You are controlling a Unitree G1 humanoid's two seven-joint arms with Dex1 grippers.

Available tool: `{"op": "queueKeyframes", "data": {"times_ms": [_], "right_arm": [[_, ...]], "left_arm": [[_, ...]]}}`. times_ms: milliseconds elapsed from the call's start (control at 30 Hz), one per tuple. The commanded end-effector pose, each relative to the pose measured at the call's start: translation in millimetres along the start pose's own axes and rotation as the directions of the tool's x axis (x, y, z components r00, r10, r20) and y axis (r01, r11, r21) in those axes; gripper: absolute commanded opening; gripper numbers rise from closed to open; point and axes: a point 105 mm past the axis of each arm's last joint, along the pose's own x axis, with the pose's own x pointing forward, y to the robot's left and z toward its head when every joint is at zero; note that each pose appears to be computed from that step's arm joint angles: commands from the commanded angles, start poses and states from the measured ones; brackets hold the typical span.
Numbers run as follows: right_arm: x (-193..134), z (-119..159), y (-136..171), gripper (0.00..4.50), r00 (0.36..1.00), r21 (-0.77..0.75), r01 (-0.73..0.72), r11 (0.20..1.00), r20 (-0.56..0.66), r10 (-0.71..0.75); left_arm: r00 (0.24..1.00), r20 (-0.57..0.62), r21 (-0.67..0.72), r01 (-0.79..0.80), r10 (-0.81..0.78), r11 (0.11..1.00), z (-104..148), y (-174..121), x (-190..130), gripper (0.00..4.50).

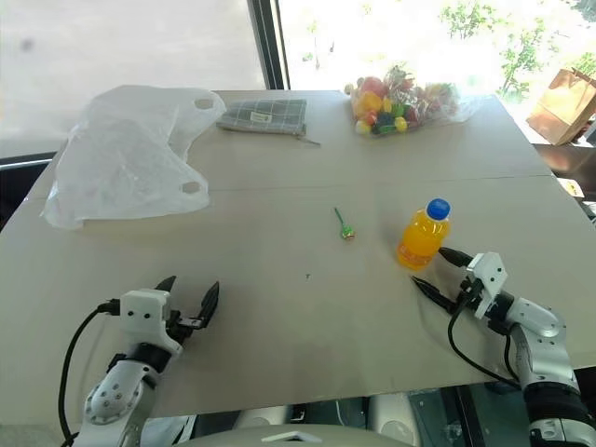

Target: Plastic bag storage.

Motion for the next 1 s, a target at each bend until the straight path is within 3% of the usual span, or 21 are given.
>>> {"op": "queueKeyframes", "data": {"times_ms": [33,267,400,667,733,1000], "right_arm": [[-7.6,-11.9,2.5,4.5,0.999,0.027,0.002,1.0,-0.047,-0.001],[-8.9,-12.1,2.6,4.5,0.999,0.028,0.003,1.0,-0.046,-0.002],[-11.8,-11.9,5.5,4.5,0.999,0.045,-0.011,0.999,-0.053,0.014],[-41.9,-2.9,59.9,4.5,0.936,0.186,-0.285,0.94,-0.16,0.315],[-43.6,6.4,73.1,4.5,0.913,0.198,-0.346,0.917,-0.153,0.378],[9.0,113.0,101.8,4.5,0.91,0.117,-0.395,0.911,0.182,0.371]], "left_arm": [[1.0,-0.014,-0.001,0.018,-0.018,1.0,-4.0,-4.2,-2.2,4.19],[1.0,-0.002,0.003,0.028,-0.028,1.0,-0.8,-7.4,-0.4,4.19],[0.994,0.066,-0.012,0.086,-0.086,0.996,15.7,-17.0,3.3,4.19],[0.974,0.217,-0.004,0.065,-0.062,0.998,61.3,-11.6,31.4,4.19],[0.974,0.224,-0.008,0.043,-0.04,0.999,64.6,-7.6,39.7,4.19],[0.955,0.262,-0.058,-0.128,0.139,0.99,91.5,20.2,100.8,4.19]]}}
